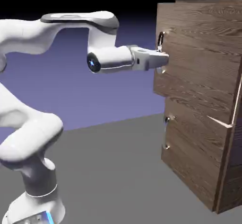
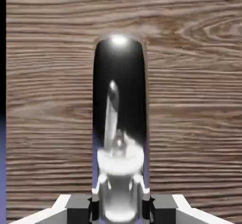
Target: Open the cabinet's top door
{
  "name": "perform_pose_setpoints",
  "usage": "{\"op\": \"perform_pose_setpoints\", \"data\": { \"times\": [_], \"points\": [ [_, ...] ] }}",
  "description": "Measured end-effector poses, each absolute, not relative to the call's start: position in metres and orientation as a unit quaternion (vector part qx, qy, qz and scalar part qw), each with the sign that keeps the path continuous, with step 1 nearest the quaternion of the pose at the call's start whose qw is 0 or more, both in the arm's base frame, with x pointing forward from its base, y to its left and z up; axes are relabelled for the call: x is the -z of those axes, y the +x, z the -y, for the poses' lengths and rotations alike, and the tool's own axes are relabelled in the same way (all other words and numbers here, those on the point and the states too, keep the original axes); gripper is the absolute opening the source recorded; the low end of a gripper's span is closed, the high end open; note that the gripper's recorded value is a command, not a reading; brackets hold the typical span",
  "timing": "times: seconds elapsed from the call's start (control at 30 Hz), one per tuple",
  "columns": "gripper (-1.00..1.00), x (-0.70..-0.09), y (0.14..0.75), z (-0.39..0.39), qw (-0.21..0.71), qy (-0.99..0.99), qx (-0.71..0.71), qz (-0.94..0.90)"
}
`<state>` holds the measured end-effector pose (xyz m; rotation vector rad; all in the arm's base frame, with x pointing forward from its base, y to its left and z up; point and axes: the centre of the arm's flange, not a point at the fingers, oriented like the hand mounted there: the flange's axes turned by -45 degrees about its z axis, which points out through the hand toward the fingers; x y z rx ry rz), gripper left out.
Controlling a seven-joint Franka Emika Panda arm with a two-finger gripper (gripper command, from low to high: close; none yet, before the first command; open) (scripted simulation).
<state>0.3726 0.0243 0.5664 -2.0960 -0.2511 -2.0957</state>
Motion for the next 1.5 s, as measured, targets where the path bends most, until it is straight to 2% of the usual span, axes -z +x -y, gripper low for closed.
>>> {"op": "perform_pose_setpoints", "data": {
  "times": [0.4,0.83,1.5],
  "points": [
    [-1.00,-0.566,0.305,0.049,0.186,-0.682,0.682,0.186],
    [-1.00,-0.566,0.258,0.150,0.295,-0.643,0.643,0.295],
    [-1.00,-0.566,0.254,0.315,0.442,-0.552,0.552,0.442]
  ]
}}
